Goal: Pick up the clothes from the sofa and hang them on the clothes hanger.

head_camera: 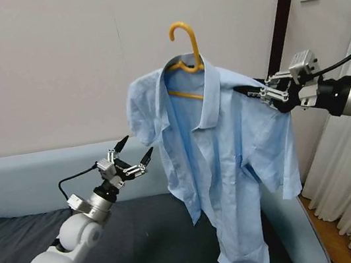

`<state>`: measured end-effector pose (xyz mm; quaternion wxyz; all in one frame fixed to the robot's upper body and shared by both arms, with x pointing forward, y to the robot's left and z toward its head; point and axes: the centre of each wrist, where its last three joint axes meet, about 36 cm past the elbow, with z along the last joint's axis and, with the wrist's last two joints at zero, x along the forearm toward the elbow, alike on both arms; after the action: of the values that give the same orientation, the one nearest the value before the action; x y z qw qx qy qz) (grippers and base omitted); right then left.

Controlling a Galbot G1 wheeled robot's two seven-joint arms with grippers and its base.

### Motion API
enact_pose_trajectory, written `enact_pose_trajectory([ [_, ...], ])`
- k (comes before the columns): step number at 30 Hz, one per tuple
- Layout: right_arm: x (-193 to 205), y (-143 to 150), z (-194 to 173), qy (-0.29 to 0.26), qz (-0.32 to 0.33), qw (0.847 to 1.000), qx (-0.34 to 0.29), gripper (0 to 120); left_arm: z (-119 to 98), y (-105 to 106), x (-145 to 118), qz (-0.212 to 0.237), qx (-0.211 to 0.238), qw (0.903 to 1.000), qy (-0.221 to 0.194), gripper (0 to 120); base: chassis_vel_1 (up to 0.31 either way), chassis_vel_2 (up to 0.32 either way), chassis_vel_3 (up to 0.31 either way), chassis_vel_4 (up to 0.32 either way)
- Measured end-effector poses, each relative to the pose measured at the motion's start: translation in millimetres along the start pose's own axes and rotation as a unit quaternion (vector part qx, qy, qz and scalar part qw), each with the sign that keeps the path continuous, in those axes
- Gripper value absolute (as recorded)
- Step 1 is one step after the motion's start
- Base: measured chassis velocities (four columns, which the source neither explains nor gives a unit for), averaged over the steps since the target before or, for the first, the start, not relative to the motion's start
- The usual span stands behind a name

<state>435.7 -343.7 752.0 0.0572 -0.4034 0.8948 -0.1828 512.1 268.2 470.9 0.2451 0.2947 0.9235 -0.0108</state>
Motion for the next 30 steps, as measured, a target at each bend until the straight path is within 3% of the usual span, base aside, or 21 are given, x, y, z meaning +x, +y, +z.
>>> enact_pose_trajectory([
  [7, 0, -8, 8, 0.012, 0.009, 1.000, -0.009, 7, 16, -22, -23, 0.002, -0.006, 1.0000, 0.007, 94, 0.000, 0.000, 0.000, 0.000],
  [10, 1, -10, 10, 0.015, 0.010, 1.000, -0.010, 7, 28, -34, -40, 0.010, -0.003, 0.9999, 0.005, 81, 0.000, 0.000, 0.000, 0.000],
  [12, 1, -10, 10, 0.015, 0.010, 1.000, -0.011, 7, 30, -36, -43, 0.009, -0.001, 1.0000, 0.002, 79, 0.000, 0.000, 0.000, 0.000],
  [15, 1, -12, 12, 0.012, 0.011, 1.000, -0.013, 7, 37, -48, -54, 0.002, 0.007, 0.9998, -0.017, 62, 0.000, 0.000, 0.000, 0.000],
  [30, -6, -8, 15, -0.006, 0.011, 0.999, -0.039, 7, 34, -60, -64, 0.003, 0.023, 0.9983, -0.053, 8, 0.000, 0.000, 0.000, 0.000],
])
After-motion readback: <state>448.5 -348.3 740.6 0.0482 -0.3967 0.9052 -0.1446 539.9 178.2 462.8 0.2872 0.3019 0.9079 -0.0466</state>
